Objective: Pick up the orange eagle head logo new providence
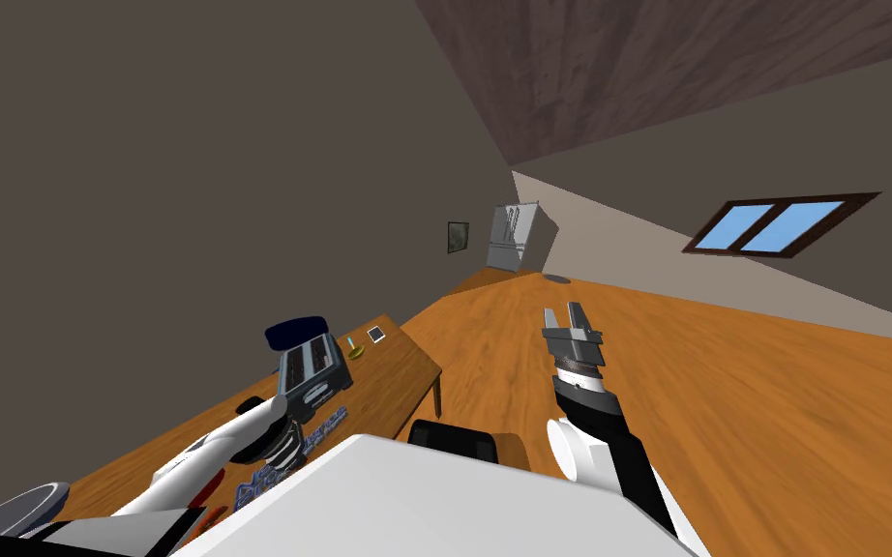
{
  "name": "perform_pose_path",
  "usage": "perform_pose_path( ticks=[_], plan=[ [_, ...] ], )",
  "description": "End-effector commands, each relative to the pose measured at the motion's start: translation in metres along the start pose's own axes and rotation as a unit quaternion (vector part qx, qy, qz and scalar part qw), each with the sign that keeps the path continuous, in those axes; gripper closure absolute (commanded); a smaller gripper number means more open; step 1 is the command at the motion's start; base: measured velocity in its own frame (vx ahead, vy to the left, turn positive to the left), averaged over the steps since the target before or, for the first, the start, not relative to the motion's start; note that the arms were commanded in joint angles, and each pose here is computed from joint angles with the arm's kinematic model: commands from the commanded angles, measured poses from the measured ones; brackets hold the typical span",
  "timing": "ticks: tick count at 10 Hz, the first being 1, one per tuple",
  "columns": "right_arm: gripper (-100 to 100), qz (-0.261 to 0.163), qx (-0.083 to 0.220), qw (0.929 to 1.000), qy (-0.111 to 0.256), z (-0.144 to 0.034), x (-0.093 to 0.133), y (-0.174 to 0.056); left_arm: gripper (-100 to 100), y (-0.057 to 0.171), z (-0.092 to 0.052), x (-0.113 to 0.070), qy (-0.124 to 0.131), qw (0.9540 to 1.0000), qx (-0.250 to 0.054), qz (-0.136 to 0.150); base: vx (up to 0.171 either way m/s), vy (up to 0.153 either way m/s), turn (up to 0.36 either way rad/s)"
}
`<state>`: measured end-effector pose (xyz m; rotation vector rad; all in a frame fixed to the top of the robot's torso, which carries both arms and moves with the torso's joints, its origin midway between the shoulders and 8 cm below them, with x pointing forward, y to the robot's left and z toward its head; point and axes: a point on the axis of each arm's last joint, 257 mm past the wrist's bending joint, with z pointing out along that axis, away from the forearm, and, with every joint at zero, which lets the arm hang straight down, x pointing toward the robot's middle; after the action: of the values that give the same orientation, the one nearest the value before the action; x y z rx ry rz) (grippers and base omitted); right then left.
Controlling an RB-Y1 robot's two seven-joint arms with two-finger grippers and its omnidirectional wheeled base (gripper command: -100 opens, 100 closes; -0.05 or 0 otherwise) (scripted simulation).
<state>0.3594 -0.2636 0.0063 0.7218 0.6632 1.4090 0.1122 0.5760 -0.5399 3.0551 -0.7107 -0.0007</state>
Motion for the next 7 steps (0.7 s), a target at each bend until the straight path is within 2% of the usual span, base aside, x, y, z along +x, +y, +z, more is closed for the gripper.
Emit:
perform_pose_path(
  ticks=[1, 3, 4, 7],
  plan=[
    [0, 0.000, 0.000, 1.0000, 0.000, 0.0000, 0.0000, 0.0000, -100, 0.0061, 0.0005, -0.0101, 0.002, 0.9998, 0.001, 0.020, 0.147, -0.065, 0.191],
    [0, 0.000, 0.000, 1.0000, 0.000, 0.0000, 0.0000, 0.0000, -100, 0.0056, 0.0011, -0.0111, 0.000, 0.9998, 0.000, 0.017, 0.085, -0.039, 0.060],
    [0, 0.000, 0.000, 1.0000, 0.000, 0.0000, 0.0000, 0.0000, 100, 0.0059, 0.0011, -0.0113, 0.001, 0.9998, 0.000, 0.018, 0.010, -0.005, -0.001],
    [0, 0.000, 0.000, 1.0000, 0.000, 0.0001, 0.0000, 0.0000, 100, 0.0055, 0.0009, -0.0110, 0.001, 0.9998, 0.001, 0.019, 0.000, 0.000, 0.000]
  ],
)
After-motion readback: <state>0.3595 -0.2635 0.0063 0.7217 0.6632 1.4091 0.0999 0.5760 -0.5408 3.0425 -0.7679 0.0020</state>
